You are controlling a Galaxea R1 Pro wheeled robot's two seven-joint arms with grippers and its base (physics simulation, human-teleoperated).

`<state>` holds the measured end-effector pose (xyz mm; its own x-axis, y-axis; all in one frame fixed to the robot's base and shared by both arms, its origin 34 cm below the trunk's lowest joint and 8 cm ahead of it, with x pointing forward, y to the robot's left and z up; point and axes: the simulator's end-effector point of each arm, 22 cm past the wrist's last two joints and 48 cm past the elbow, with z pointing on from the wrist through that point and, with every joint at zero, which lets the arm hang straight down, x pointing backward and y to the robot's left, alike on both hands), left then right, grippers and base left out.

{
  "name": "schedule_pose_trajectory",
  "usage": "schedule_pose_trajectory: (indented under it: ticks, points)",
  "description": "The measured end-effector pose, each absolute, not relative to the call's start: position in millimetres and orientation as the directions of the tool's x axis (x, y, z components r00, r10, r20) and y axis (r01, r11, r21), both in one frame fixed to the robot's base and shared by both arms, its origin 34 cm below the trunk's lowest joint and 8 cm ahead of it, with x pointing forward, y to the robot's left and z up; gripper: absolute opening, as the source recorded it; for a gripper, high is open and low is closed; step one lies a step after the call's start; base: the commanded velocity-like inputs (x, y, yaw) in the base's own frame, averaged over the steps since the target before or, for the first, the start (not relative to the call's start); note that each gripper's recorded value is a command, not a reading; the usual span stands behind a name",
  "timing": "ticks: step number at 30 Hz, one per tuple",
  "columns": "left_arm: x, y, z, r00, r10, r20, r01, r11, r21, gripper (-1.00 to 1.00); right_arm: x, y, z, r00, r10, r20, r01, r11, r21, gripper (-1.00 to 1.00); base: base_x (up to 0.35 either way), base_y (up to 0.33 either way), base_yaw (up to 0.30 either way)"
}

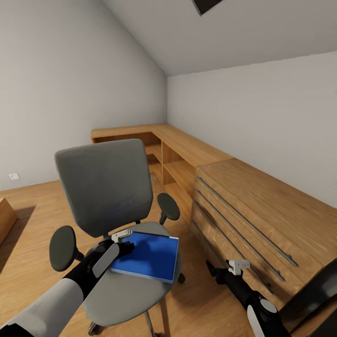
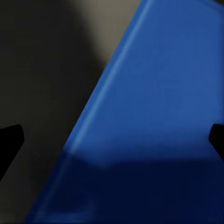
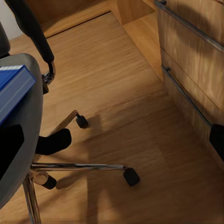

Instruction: In the bedroom, organize the workspace by keeping the computer under the desk, ensuring the monitor is on the desk, placing the keyboard on the desk next to the monitor, placing the mouse on the desk next to the keyboard, moving the folder from the swivel chair onto the desk next to the mouse, stacking the notebook on top of the folder with the pen on top of the notebook, and positioning the swivel chair next to the desk.

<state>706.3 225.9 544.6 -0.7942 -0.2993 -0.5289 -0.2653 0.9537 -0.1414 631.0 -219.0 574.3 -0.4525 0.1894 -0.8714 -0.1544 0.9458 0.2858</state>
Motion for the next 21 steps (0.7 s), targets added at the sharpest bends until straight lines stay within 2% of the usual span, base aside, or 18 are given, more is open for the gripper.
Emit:
schedule_pose_trajectory:
  ticks: [21]
  points:
    - [706.1, 225.2, 544.6, -0.795, -0.300, -0.528, -0.265, 0.954, -0.143, 1.00, 631.1, -218.1, 575.2, -0.453, 0.192, -0.871, -0.155, 0.945, 0.288, 1.00, -0.001, -0.002, 0.000]
